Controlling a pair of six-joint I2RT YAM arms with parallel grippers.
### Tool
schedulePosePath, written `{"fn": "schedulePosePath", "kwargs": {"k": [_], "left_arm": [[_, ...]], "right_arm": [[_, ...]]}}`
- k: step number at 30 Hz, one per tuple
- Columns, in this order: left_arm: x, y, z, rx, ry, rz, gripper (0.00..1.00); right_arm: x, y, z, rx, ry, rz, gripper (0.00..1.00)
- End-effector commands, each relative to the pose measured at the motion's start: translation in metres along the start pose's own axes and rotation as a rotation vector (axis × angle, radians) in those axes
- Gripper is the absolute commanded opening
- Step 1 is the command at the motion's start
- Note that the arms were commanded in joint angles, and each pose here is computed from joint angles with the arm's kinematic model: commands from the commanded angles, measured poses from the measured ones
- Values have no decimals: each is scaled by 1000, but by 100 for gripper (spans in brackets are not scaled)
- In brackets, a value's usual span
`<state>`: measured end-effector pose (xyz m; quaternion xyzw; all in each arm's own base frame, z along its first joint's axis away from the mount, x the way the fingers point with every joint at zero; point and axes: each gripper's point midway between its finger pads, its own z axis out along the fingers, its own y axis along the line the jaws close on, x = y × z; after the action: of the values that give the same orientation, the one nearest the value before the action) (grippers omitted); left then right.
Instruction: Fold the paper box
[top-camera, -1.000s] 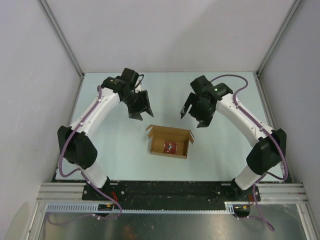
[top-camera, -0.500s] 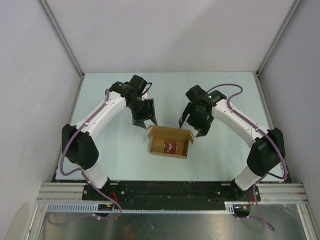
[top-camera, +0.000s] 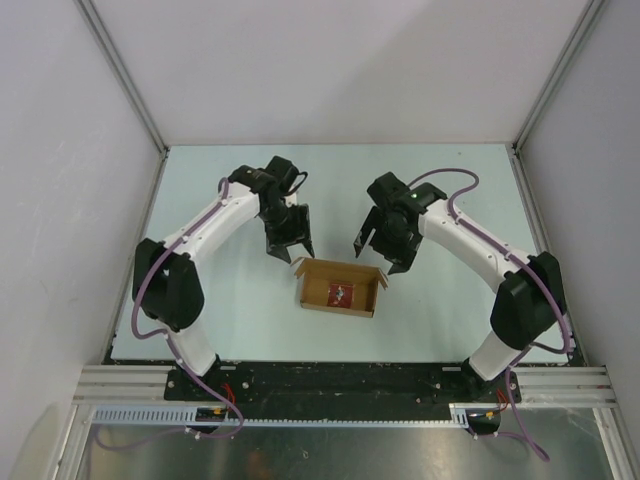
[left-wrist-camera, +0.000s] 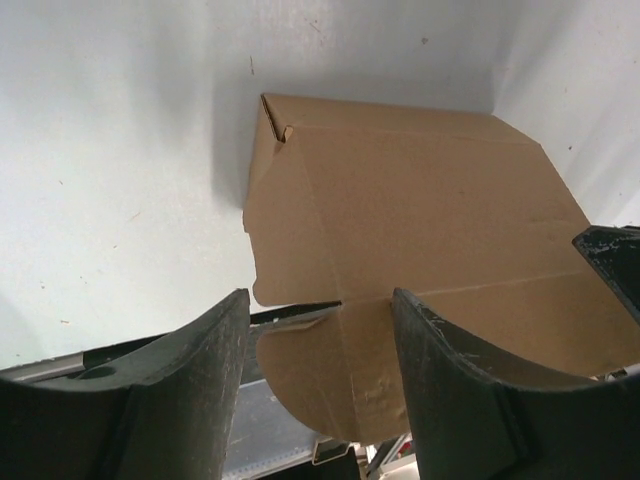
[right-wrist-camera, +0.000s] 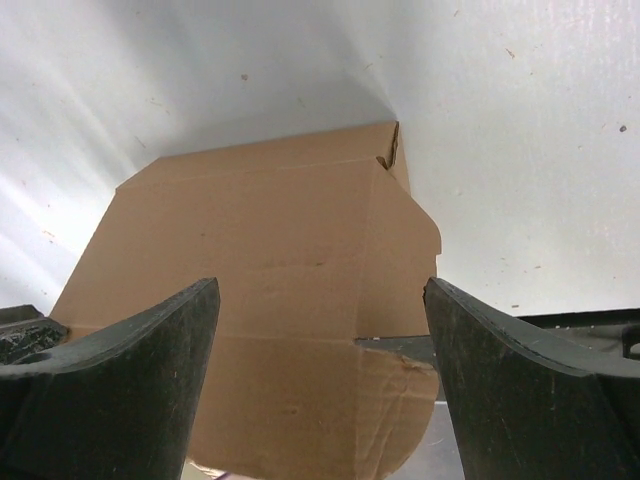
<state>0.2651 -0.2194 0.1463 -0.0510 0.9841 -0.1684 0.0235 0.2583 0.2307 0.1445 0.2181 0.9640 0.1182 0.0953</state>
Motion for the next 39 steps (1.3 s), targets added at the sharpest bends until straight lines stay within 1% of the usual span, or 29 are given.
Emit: {"fn": "schedulePosePath", "kwargs": {"k": [1,7,13,16,21,23,30,39], "left_arm": [[-2,-3,3,-10,1,-3,64],[-4,-4,7,-11,15,0,66],[-8,-7,8,-7,13,-6,75],[-9,-10,10,1,26,-11,76],[-7,-11,12,5,36,-7,77],[-5,-10,13,5,44,-4,78],[1,-9,17,11,73,4,78],[20,-16,24,21,127,33,79]], "right_arm": [[-5,-2,11,29,-31,-22,90],[-5,-3,18,45,-24,-30,100],[-7,-5,26,60,-10,-28,100],[-8,-4,31,62,2,-22,100],[-7,-7,37,81,14,-13,100],[-3,-4,36,62,41,-7,100],[2,-1,36,52,65,0,100],[8,3,36,42,83,-5,98]]}}
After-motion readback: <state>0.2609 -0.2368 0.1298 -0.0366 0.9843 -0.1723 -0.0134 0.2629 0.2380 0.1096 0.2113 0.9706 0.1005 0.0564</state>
